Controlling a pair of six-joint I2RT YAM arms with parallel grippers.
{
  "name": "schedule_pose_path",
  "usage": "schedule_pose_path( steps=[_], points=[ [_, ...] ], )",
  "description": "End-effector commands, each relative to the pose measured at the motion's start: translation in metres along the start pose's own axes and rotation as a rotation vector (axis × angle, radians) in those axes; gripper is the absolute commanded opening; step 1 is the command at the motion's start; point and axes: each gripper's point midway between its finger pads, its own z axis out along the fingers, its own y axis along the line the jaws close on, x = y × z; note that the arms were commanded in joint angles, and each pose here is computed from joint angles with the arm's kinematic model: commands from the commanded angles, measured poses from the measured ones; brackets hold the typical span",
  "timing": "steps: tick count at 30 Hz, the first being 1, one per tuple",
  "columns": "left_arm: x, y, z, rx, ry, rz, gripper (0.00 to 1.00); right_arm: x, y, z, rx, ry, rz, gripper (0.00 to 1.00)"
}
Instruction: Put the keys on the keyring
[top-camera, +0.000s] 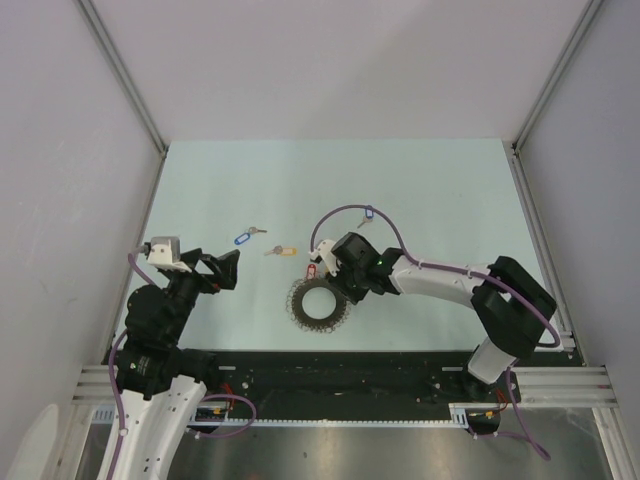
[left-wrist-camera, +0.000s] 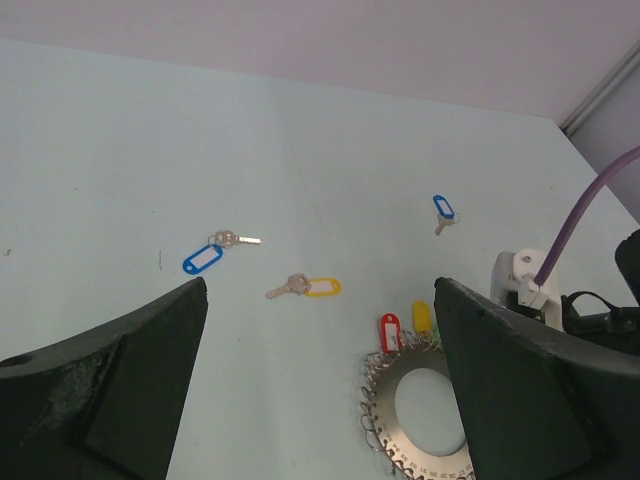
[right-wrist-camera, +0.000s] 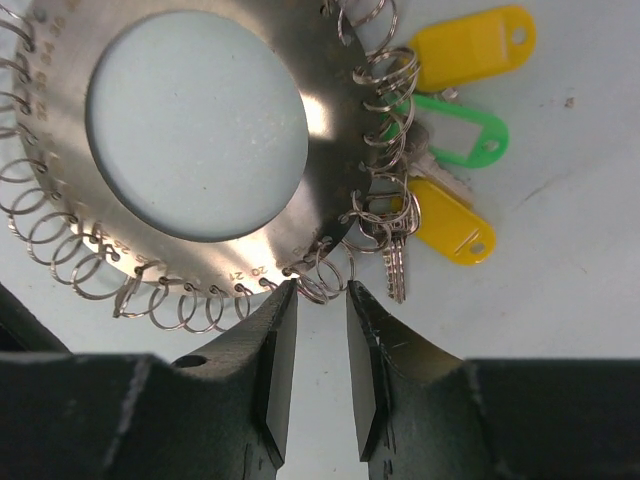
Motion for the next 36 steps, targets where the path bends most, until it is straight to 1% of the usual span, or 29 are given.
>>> schedule_pose_path(
  steps=[1, 6, 13, 19, 20, 22, 28, 29, 32, 33, 35, 36],
  points=[
    [-0.016, -0.009, -0.003, 0.038, -0.043, -0.001, 1.0, 0.002, 0.0, 0.003, -0.006, 0.041, -0.029, 0.31],
    [-0.016, -0.01, -0.004, 0.041, -0.045, -0.001, 1.0, 0.011, 0.002, 0.011, -0.022, 0.076, -0.03, 0.29],
    [-0.017, -0.01, -0.004, 0.042, -0.048, -0.001, 1.0, 0.008, 0.008, 0.013, -0.053, 0.062, -0.03, 0.23],
    [-0.015, -0.01, -0.004, 0.042, -0.043, -0.001, 1.0, 0.003, 0.007, 0.004, -0.04, 0.042, -0.019, 0.06],
    [-0.015, -0.009, -0.004, 0.041, -0.045, -0.001, 1.0, 0.002, 0.006, 0.001, -0.035, 0.037, -0.015, 0.0],
    [-0.015, -0.01, -0.003, 0.043, -0.041, 0.0, 1.0, -0.003, 0.006, -0.005, -0.02, 0.018, -0.015, 0.0],
    [-0.012, -0.017, 0.0, 0.082, -0.027, 0.009, 1.0, -0.031, 0.002, -0.037, 0.038, -0.101, -0.033, 0.0],
    [-0.011, -0.018, 0.003, 0.09, -0.016, 0.009, 1.0, -0.041, 0.002, -0.049, 0.042, -0.145, -0.033, 0.0],
    [-0.009, -0.032, 0.008, 0.163, 0.017, 0.025, 1.0, -0.055, -0.007, -0.069, 0.101, -0.219, -0.037, 0.0],
    [-0.001, -0.039, 0.012, 0.205, 0.064, 0.032, 1.0, -0.063, -0.008, -0.083, 0.111, -0.267, -0.041, 0.0],
    [-0.003, -0.052, 0.015, 0.275, 0.096, 0.044, 1.0, -0.076, -0.01, -0.098, 0.124, -0.341, -0.046, 0.0],
    [0.003, -0.057, 0.021, 0.304, 0.142, 0.048, 1.0, -0.084, -0.01, -0.114, 0.128, -0.4, -0.055, 0.0]
  ],
)
